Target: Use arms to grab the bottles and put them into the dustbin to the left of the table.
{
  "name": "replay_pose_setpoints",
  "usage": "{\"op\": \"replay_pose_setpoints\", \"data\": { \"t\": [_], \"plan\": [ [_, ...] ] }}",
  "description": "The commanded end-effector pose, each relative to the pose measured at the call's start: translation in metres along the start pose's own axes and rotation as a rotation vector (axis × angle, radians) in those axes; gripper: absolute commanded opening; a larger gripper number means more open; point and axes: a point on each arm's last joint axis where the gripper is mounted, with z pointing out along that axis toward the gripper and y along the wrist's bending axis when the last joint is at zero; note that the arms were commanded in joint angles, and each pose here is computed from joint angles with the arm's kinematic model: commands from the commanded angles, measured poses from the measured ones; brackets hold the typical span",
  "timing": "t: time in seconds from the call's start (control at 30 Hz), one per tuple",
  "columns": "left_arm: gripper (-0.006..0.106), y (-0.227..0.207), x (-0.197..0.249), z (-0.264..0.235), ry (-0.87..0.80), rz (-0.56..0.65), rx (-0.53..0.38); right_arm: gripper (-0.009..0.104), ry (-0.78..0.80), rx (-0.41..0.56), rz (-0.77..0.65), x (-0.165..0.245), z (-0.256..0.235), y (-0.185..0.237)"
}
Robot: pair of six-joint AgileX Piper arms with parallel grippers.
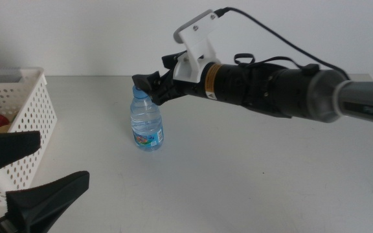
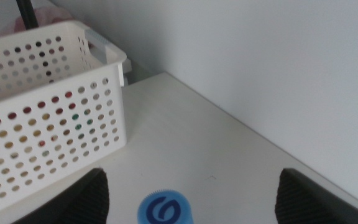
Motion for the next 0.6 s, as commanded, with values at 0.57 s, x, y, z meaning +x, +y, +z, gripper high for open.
{"op": "replay_pose_setpoints", "data": {
  "t": [0.57],
  "plan": [
    [-0.002, 0.01, -0.023, -0.006, -0.087, -0.012, 0.023, 0.058, -0.192, 0.312, -0.108, -0.134, -0.246, 0.066]
  ]
}}
